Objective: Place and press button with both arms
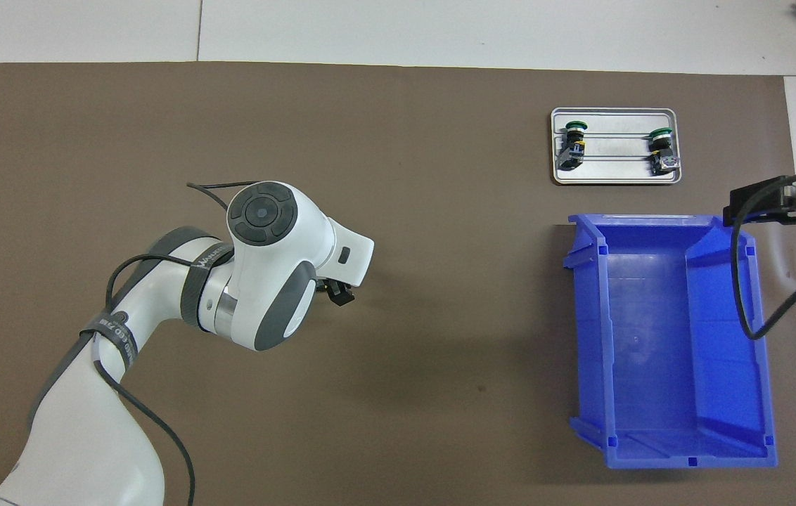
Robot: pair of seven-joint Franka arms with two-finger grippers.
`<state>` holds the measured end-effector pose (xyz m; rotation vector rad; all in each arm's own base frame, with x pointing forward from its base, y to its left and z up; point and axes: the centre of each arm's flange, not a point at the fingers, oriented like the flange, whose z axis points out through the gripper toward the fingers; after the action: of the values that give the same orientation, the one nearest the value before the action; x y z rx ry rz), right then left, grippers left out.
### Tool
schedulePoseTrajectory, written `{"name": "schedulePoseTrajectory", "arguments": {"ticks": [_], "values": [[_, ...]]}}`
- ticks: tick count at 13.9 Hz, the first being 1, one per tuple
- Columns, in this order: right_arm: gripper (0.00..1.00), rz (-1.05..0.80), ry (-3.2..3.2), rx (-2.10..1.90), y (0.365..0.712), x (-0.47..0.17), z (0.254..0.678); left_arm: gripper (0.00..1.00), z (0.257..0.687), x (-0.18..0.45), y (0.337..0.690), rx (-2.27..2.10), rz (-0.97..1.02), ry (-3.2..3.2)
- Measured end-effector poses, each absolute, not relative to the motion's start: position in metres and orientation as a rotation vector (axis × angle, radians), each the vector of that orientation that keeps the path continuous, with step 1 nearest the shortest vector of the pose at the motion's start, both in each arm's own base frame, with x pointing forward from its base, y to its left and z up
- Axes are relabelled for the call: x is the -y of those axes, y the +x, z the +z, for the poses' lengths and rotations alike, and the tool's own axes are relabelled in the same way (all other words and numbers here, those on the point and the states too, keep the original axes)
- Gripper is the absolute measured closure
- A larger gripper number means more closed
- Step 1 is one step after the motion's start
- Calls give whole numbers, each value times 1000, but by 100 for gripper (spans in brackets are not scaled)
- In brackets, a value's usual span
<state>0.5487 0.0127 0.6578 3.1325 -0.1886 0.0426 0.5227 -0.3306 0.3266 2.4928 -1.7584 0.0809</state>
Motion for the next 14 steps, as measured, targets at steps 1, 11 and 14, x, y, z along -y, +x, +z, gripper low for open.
{"name": "schedulePoseTrajectory", "arguments": {"ticks": [1, 11, 14], "values": [[0, 43, 3132, 189, 549, -13, 658, 0, 320, 332, 518, 1772, 81, 2485], [0, 43, 3132, 189, 549, -13, 658, 8, 302, 330, 505, 1962, 133, 2359], [0, 43, 3132, 189, 549, -13, 658, 8, 293, 325, 500, 1971, 155, 2358]]}}
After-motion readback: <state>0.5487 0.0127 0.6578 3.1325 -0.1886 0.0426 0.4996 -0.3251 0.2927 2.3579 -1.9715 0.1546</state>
